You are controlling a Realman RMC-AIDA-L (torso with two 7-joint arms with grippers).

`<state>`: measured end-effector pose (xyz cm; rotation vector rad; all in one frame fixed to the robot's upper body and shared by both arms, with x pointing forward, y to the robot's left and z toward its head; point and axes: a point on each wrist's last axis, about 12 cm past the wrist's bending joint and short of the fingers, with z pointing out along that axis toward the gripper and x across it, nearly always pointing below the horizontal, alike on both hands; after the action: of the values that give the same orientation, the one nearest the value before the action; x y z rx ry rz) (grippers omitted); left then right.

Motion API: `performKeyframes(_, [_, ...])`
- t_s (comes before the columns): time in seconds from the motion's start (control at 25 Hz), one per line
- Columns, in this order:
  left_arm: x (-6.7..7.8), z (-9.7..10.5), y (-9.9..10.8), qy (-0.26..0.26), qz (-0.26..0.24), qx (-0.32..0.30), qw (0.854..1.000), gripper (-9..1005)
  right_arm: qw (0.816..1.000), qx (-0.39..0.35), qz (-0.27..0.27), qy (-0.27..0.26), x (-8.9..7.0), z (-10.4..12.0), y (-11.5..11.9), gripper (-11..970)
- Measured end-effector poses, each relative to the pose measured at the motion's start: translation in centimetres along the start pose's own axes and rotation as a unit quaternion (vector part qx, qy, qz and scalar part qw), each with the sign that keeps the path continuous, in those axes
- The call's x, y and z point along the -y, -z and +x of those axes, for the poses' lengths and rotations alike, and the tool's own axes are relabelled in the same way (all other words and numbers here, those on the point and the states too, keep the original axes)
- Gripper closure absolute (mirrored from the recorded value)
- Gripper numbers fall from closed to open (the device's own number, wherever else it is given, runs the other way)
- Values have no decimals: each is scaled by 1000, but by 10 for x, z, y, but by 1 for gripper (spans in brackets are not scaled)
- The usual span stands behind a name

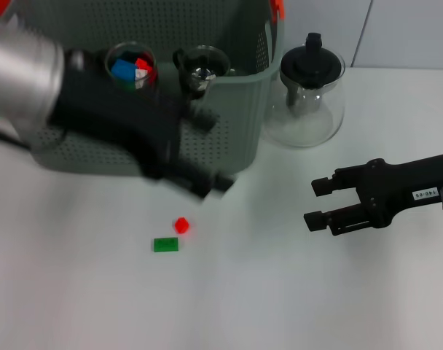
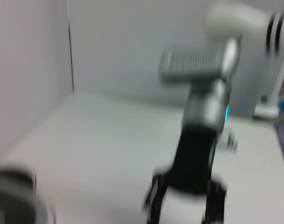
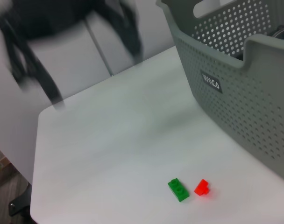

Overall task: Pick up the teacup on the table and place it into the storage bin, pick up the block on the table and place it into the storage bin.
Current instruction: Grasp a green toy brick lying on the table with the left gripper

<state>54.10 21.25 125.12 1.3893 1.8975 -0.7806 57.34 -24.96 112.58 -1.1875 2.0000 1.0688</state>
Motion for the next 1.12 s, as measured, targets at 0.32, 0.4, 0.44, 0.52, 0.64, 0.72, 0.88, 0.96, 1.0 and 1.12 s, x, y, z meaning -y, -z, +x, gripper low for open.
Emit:
performKeyframes(0.32, [-12, 30, -54, 37, -31, -199, 979, 75, 1000, 1, -3, -10, -1, 5, -1, 139])
performKeyframes(0.4, [-16, 35, -64, 36, -36, -224, 973, 75, 1000, 1, -4, -11, -1, 5, -2, 138])
performKeyframes(0.44, [-19, 39, -72, 37, -38, -242, 969, 75, 1000, 1, -4, -11, -1, 5, -2, 138])
performKeyframes(0.52, [-23, 45, -82, 41, -39, -267, 962, 76, 1000, 1, -4, -11, -1, 5, -2, 138])
performKeyframes(0.64, [-26, 54, -97, 47, -51, -301, 951, 76, 1000, 1, -5, -13, -1, 5, -3, 138])
performKeyframes(0.72, [-26, 57, -104, 42, -58, -314, 947, 76, 1000, 1, -5, -15, -1, 6, -3, 138])
performKeyframes(0.88, [-24, 58, -114, 21, -60, -326, 943, 77, 1000, 1, -3, -15, 0, 6, -3, 138])
performKeyframes(0.96, [-25, 59, -119, 13, -64, -328, 943, 77, 1000, 1, -2, -15, 0, 6, -3, 138])
performKeyframes(1.0, [-25, 59, -120, 9, -65, -328, 942, 94, 1000, 1, -2, -15, 0, 6, -3, 138])
performKeyframes(1.12, [-25, 57, -123, 2, -69, -328, 942, 144, 1000, 1, -1, -16, 0, 7, -2, 138])
